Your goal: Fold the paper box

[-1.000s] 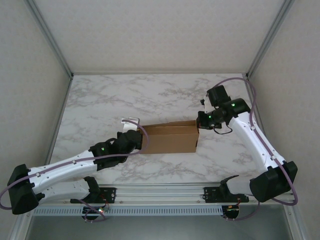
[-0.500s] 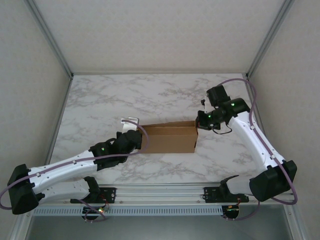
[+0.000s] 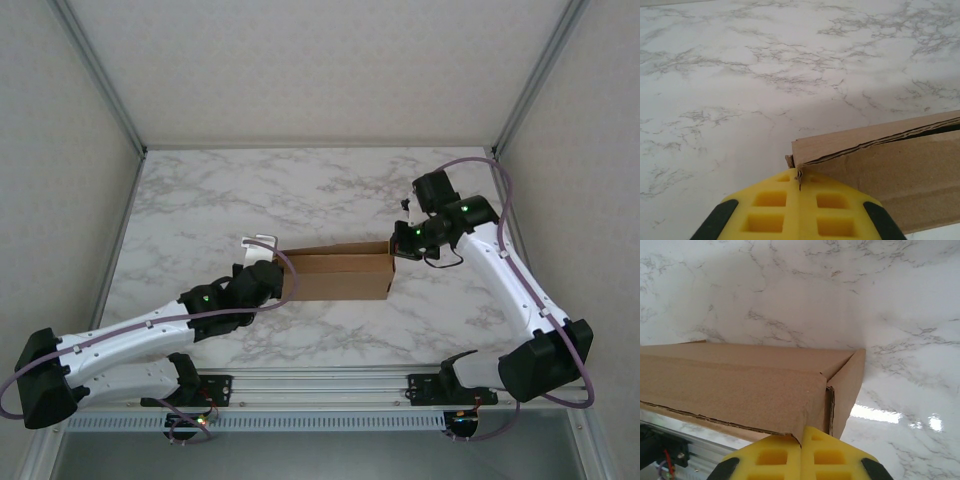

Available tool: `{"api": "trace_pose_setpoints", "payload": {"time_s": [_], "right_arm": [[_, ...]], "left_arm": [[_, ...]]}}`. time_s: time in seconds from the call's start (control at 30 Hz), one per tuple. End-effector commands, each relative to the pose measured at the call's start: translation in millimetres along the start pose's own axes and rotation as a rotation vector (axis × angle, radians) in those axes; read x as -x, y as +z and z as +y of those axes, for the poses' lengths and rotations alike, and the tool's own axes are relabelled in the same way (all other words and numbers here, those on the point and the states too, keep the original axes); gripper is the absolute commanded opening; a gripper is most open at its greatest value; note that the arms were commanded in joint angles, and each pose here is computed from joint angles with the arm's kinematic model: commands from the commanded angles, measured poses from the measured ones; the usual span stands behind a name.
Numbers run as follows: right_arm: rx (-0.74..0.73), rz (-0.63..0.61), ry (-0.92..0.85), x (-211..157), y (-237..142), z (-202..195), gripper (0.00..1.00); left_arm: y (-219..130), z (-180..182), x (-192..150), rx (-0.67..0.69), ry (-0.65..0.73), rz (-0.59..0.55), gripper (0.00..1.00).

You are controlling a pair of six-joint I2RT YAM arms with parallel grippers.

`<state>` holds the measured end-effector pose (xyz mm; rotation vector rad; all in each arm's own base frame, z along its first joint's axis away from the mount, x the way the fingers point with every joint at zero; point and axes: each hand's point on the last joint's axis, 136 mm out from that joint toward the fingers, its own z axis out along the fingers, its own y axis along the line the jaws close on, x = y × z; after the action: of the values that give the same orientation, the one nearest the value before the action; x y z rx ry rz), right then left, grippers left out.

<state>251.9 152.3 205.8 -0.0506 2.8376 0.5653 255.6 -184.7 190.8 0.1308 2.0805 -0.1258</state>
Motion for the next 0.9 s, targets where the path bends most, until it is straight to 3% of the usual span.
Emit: {"api": "trace_pose_setpoints", "payload": {"time_s": [0.0, 0.4, 0.87], "right_arm": [[-0.025, 0.038, -0.044, -13.6, 6.2, -5.6, 0.00], [-0.073, 0.021, -0.114, -21.1, 24.4, -20.9, 0.00], [-0.101, -0.220, -0.235, -29.5, 29.3, -22.7, 0.02]], "left_arm": [[3.4, -3.2, -3.5, -0.008, 0.013, 0.001, 0.00], [5.7, -4.7, -7.2, -0.009, 0.017, 0.014, 0.00], [7.3, -7.1, -26.0, -0.049, -0.042, 0.055, 0.00]]}}
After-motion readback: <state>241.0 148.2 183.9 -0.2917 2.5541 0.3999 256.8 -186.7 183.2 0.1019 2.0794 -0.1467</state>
